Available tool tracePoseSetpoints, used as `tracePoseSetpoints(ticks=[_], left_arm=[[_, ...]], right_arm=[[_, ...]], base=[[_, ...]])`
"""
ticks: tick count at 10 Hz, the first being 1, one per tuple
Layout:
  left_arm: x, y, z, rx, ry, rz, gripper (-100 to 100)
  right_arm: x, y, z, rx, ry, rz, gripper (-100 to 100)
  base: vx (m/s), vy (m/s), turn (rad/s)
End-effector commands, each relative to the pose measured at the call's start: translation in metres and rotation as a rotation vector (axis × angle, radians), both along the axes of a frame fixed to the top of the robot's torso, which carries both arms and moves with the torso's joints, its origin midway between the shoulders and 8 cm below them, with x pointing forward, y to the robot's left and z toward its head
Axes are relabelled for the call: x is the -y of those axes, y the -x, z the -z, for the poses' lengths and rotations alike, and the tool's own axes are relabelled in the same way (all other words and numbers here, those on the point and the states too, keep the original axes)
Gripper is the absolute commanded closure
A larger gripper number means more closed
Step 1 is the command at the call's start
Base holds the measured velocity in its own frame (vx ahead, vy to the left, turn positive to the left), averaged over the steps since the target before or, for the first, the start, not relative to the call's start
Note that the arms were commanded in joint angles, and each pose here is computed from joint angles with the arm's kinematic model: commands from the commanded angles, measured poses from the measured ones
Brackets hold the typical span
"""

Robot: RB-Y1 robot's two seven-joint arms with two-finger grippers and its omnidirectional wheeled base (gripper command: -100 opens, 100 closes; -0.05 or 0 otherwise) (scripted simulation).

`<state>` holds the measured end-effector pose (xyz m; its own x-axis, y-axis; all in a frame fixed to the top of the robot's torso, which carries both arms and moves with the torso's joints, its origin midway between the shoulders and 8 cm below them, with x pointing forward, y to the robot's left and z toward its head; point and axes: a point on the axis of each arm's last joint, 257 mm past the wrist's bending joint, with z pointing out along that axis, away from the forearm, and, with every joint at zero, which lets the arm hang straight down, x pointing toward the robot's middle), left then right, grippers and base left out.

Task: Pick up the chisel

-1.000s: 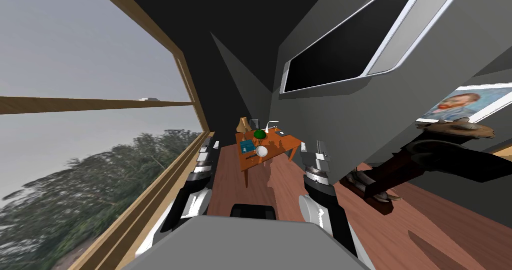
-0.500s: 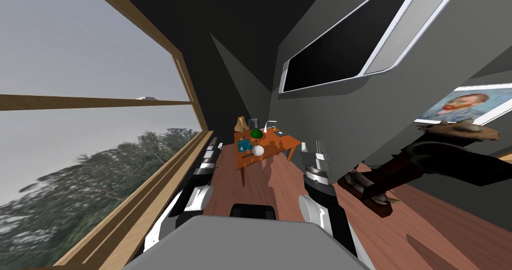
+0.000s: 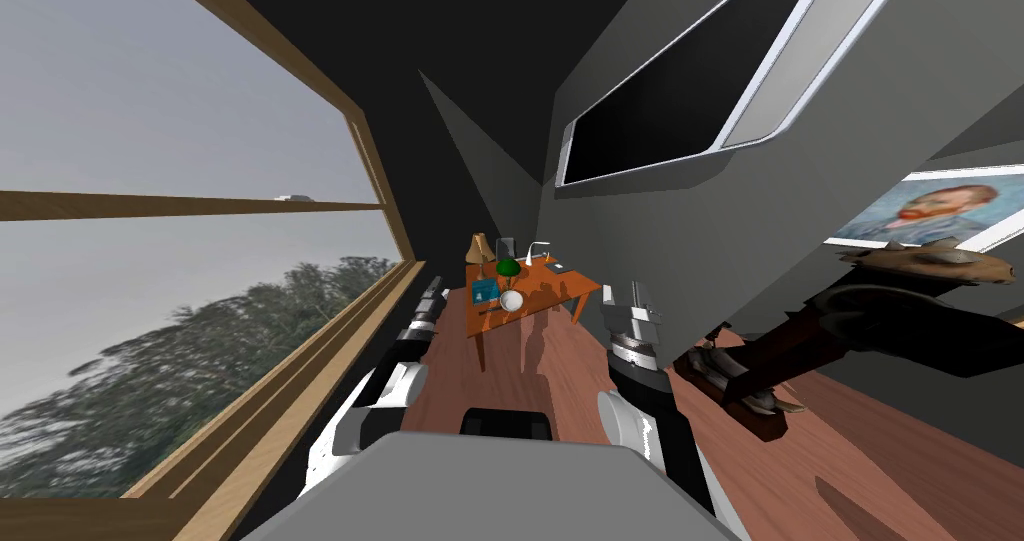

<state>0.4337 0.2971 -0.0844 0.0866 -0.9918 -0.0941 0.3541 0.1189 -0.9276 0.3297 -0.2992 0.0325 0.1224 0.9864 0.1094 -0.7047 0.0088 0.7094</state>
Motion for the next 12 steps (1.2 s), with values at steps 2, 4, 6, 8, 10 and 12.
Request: tracePoseSetpoints(ticks=[2, 4, 6, 8, 10, 12], left_arm=[[-0.001, -0.013, 0.017, -0.058, 0.012, 0.006, -100], [-0.002, -0.024, 0.031, -0.107, 0.024, 0.01, -100], [-0.004, -0.034, 0.046, -0.158, 0.037, 0.014, -100], [-0.006, -0.044, 0.061, -0.21, 0.05, 0.017, -100], [-0.009, -0.053, 0.076, -0.263, 0.063, 0.019, -100], [-0.011, -0.061, 0.092, -0.318, 0.076, 0.02, -100]], right_arm=[[0.0, 0.0, 0.0, 0.0, 0.0, 0.0, 0], [0.0, 0.0, 0.0, 0.0, 0.0, 0.0, 0], [0.0, 0.0, 0.0, 0.0, 0.0, 0.0, 0], [0.0, 0.0, 0.0, 0.0, 0.0, 0.0, 0], [0.0, 0.0, 0.0, 0.0, 0.0, 0.0, 0], [0.0, 0.0, 0.0, 0.0, 0.0, 0.0, 0]], base=[[-0.018, -0.119, 0.031], [-0.009, -0.106, 0.03], [-0.022, -0.109, 0.028], [0.0, -0.127, 0.03], [-0.011, -0.103, 0.023], [-0.004, -0.111, 0.021]])
